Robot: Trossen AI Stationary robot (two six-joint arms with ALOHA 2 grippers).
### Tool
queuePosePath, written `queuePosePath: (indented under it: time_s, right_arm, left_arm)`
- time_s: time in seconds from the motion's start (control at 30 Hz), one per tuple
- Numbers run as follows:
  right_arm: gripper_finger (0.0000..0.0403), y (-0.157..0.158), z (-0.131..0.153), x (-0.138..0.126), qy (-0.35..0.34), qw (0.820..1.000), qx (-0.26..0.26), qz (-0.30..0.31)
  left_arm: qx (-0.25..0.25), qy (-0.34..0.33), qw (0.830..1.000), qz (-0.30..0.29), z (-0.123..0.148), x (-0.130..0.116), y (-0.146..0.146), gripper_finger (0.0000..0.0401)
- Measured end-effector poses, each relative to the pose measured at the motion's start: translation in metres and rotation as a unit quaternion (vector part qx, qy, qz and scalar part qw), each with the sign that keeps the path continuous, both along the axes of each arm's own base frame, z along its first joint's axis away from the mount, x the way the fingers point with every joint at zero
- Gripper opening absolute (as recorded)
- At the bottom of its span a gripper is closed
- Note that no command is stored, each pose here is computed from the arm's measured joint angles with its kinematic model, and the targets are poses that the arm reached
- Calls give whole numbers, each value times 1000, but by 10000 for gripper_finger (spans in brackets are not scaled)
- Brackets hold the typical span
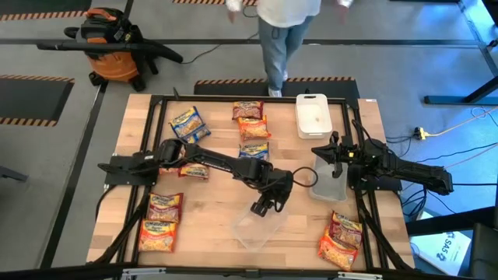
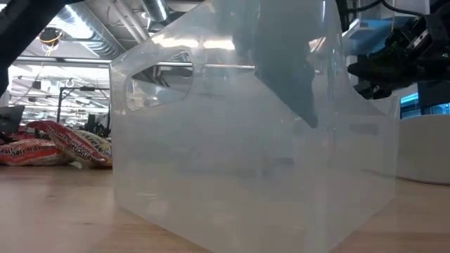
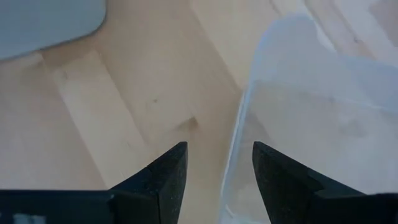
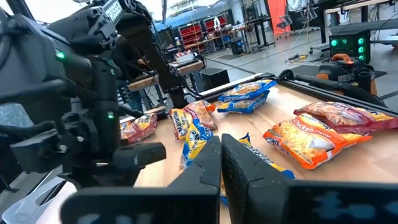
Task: Sort Maruchan noodles
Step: Adjust the transparent bin
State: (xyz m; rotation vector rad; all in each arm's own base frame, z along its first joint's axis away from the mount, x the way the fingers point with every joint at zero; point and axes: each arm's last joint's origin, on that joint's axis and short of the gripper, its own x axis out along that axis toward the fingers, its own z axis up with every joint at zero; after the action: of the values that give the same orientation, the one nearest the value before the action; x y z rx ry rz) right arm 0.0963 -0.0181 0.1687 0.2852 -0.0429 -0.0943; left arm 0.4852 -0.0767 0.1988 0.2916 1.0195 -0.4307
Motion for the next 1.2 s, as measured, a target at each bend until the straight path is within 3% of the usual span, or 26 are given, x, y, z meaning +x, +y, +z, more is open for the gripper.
queuePosePath:
  time_s: [0.27, 0.7, 1.03, 1.2]
  right_arm:
    - [1, 0, 0, 0, 0, 1000, 0, 0]
    - [1, 0, 0, 0, 0, 1000, 0, 0]
    - [1, 0, 0, 0, 0, 1000, 0, 0]
    - [1, 0, 0, 0, 0, 1000, 0, 0]
  left_arm:
    - [3, 15, 1000, 7, -11, -3, 1, 128]
    - [2, 29, 994, 104, -10, -4, 4, 8]
    - [-5, 71, 972, 225, -11, -11, 7, 3]
    - [29, 96, 962, 253, -10, -21, 3, 3]
